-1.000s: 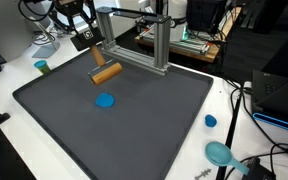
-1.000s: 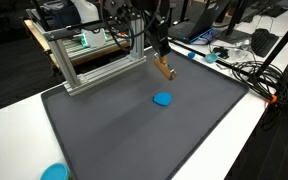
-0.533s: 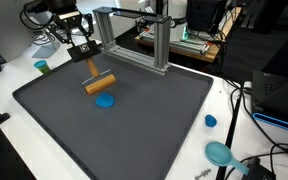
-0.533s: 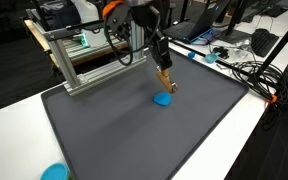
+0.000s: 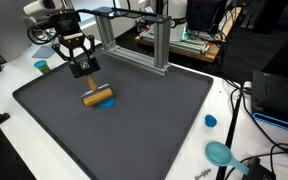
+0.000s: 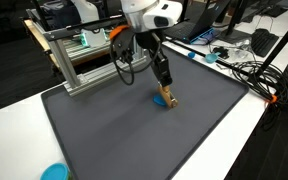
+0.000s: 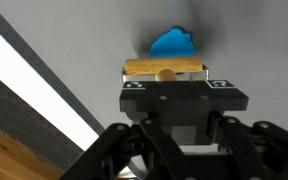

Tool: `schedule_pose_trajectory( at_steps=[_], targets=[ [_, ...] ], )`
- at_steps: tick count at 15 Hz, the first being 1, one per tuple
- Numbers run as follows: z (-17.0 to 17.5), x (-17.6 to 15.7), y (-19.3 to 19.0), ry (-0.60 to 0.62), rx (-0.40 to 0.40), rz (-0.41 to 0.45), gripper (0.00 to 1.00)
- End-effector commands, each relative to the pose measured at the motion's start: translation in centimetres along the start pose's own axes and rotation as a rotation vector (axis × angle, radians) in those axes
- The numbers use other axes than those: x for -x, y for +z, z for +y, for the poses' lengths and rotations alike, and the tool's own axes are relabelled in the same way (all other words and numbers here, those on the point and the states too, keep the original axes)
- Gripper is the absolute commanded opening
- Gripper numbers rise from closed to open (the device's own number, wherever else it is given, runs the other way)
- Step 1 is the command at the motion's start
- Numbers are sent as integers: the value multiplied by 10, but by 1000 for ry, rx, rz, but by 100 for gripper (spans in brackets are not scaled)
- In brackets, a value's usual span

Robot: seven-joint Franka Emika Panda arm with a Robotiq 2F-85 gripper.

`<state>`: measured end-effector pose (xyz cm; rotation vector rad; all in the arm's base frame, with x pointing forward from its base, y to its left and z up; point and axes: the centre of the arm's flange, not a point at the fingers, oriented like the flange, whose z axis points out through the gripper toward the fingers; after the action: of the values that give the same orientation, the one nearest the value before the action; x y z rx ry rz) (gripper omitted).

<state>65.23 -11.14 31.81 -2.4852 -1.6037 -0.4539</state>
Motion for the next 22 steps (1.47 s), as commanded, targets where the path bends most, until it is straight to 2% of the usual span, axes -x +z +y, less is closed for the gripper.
schedule_pose_trajectory(
  at_steps=[1, 7, 8, 9, 11, 12, 17, 22],
  targets=[
    [-9, 10, 5, -18, 30, 2, 23],
    [-19, 12, 2, -18, -38, -38, 23],
    [-10, 13, 12, -19, -9, -20, 23],
    [-10, 12, 13, -19, -10, -21, 48],
    [-9, 12, 14, -19, -11, -21, 48],
    [-6, 12, 18, -3, 4, -41, 23],
    [4, 24, 40, 45, 24, -107, 23],
    [11, 34, 42, 87, 43, -189, 23]
  ],
)
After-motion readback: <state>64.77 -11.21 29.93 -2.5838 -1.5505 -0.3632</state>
